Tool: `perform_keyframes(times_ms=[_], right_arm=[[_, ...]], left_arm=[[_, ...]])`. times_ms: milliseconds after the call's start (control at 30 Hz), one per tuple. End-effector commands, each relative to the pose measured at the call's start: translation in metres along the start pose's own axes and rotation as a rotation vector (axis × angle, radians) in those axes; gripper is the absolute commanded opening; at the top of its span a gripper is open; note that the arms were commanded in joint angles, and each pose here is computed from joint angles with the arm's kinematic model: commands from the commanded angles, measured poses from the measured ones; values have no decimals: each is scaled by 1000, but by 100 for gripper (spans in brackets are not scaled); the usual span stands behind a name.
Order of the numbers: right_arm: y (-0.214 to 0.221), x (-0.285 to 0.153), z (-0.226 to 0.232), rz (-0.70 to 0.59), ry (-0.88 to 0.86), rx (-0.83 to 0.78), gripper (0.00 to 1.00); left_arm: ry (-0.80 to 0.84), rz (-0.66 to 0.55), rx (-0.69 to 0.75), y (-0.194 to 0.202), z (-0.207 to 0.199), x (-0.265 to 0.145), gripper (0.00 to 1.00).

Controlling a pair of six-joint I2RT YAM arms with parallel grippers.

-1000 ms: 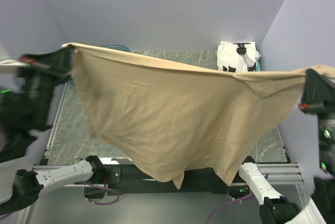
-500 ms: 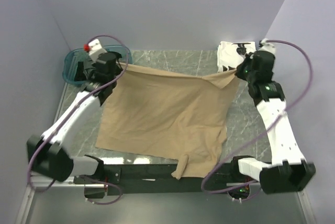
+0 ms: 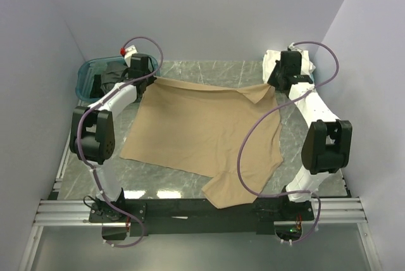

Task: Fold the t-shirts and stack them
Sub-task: Flatten the tshirt out, then fold the tshirt

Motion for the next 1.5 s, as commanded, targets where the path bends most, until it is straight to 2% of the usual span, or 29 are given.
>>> perform_keyframes(times_ms=[0,267,433,800,1467], right_arm=[[-30,-12,1,-85,4,38,0],[10,-39,-3,5,-26,63,0],[36,-63,-14,51,14,79,0],[75,-108,-24,92,-4,111,0],[171,-134,-17,260,-142,85,0]], left_arm=[[100,-53,-28,-23,-24,-6,1],[83,-32,-34,-16,-12,-21,1],[68,-7,-34,-8,2,-37,1],[41,124,20,14,23,-62,1],[-87,254,157,41,63,-80,1]])
Point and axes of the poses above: each gripper's point midway between its finger pads, its own x axis out along the fingers, its own z axis along the line the jaws close on, y = z × x, the point moved 6 cm from there along -x, back along the fingers, and after that the axes turned 9 degrees about -x, right-handed, at the moved point
